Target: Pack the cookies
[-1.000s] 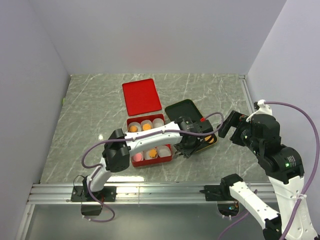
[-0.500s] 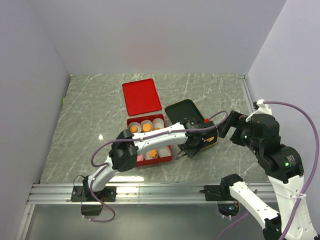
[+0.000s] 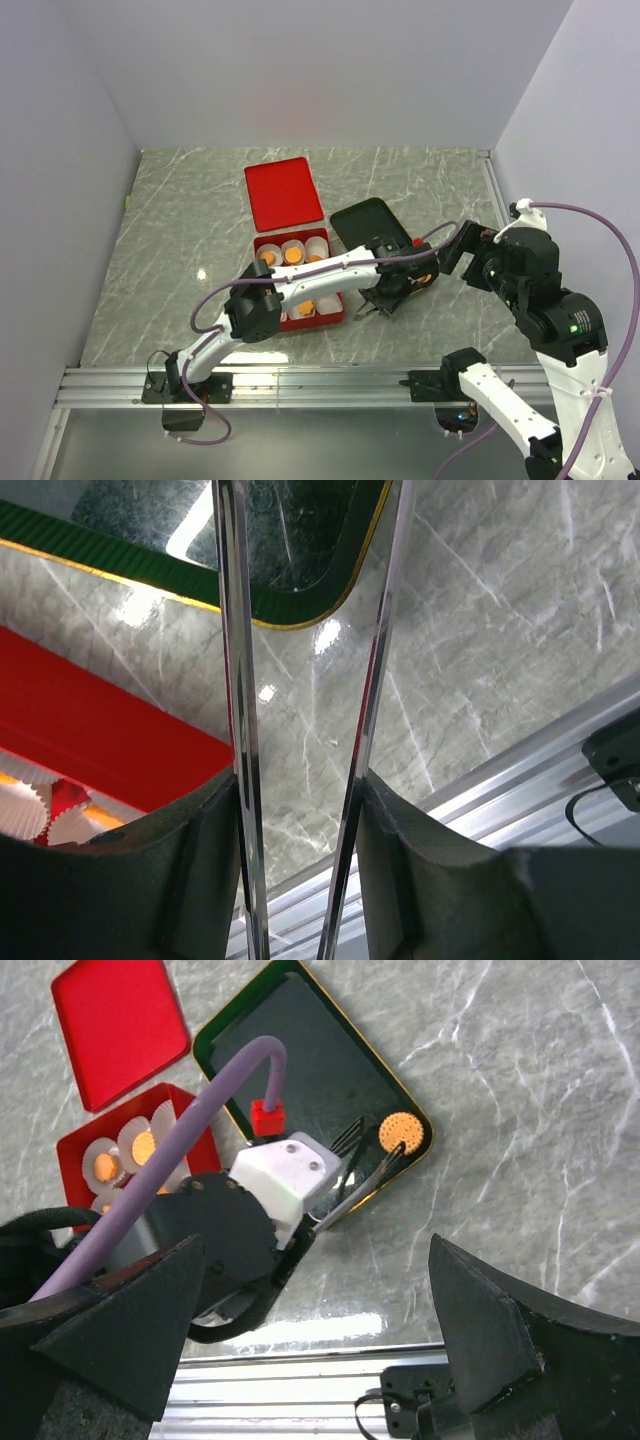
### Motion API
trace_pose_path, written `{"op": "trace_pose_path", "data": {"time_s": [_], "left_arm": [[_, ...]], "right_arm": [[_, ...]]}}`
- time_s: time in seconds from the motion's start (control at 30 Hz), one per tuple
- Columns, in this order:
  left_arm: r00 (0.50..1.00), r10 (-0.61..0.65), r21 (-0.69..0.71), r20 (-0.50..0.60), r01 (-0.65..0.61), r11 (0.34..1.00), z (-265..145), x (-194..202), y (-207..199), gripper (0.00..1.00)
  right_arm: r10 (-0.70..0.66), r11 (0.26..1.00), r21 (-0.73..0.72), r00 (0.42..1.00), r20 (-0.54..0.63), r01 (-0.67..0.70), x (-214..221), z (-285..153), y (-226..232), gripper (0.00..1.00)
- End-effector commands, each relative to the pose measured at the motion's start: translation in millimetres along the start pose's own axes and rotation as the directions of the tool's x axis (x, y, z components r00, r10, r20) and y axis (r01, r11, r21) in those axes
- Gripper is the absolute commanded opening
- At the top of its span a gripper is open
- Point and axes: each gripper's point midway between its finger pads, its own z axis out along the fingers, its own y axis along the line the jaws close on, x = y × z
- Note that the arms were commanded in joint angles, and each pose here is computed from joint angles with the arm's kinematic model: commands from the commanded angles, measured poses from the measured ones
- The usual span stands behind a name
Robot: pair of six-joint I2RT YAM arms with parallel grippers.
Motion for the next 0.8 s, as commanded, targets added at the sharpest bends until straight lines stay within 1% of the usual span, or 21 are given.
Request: {"op": "trace_pose_path", "data": {"time_s": [0.0, 0.3, 0.47, 0.63, 0.77], "left_arm": [[0.997, 0.039, 0.035, 0.068, -0.041, 0.999, -2.0, -17.1, -19.2, 0.49], [0.997, 0.027, 0.039, 0.071, -0.030, 0.999, 7.5, -22.2, -23.0, 0.51], [0.998, 0.029, 0.039, 0.053, -0.031, 0.999, 16.1, -18.9, -24.6, 0.50], [0.999, 0.028, 0.044, 0.036, -0.030, 0.999, 23.3, -15.6, -26.5, 0.46], [0.999, 0.028, 0.040, 0.030, -0.029, 0.999, 24.2, -11.7, -24.6, 0.35]], "right_arm": [[0.001, 0.998, -0.063, 1.000, -0.022, -0.002, 2.0, 5.3, 14.1, 1.00], [-0.002, 0.998, -0.064, 1.000, -0.024, 0.001, 3.4, 6.5, 14.2, 1.00], [-0.004, 0.998, -0.062, 1.000, -0.028, 0.002, 4.4, 7.9, 13.8, 1.00], [-0.005, 0.998, -0.064, 1.000, -0.028, 0.003, 3.2, 8.1, 14.9, 1.00], [-0.004, 0.998, -0.064, 1.000, -0.022, 0.003, 1.3, 7.3, 15.1, 1.00]]}}
